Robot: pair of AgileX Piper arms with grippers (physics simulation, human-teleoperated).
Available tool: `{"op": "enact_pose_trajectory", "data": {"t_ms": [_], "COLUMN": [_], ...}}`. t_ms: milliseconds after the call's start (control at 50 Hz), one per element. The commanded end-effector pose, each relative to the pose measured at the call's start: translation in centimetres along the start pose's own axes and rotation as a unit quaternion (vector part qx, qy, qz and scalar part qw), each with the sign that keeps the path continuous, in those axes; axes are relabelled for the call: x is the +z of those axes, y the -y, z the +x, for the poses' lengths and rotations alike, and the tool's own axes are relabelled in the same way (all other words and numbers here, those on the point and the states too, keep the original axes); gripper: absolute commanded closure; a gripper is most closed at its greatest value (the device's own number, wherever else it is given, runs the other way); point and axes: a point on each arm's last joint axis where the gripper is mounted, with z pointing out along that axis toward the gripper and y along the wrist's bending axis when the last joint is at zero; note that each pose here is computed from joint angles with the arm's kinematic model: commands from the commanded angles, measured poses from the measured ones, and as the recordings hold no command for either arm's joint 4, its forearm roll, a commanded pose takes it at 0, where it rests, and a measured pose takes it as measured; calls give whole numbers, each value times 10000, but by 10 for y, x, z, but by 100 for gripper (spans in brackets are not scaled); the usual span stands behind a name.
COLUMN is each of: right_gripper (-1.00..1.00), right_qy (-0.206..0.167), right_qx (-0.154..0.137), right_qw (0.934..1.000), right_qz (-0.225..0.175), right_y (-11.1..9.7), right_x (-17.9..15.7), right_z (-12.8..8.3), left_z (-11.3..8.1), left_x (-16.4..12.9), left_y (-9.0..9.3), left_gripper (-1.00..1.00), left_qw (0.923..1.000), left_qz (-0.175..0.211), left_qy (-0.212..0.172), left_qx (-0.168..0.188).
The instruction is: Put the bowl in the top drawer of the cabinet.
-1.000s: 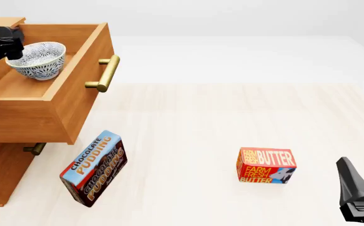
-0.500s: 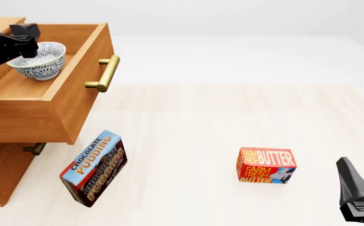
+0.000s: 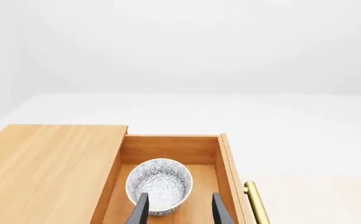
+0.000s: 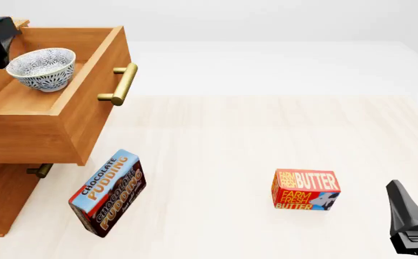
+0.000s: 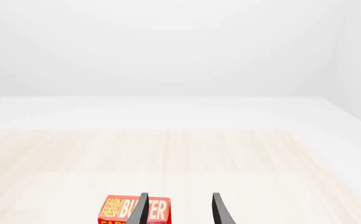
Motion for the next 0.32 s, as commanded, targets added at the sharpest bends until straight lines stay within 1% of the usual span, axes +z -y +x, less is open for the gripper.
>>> {"op": "enact_pose_trajectory", "data": {"t_ms": [20,160,320], "right_gripper": [-100,-100,-100], "right_qy": [0,1,1], "right_qx": [1,0,-1], "right_qw": [10000,10000,10000], "right_qz": [0,1,0], "right_y": [0,0,0], "right_x": [0,0,0], "right_z": [0,0,0], "left_z": [-15,-17,-16], "left_x": [-35,-35,-26], "left_y": [2,3,3], "left_gripper": [-100,-100,-100], "left_qw": [10000,9999,9999], "left_qz": [67,86,96], "left_qy": [60,61,69], "left_qx": [11,7,25]}}
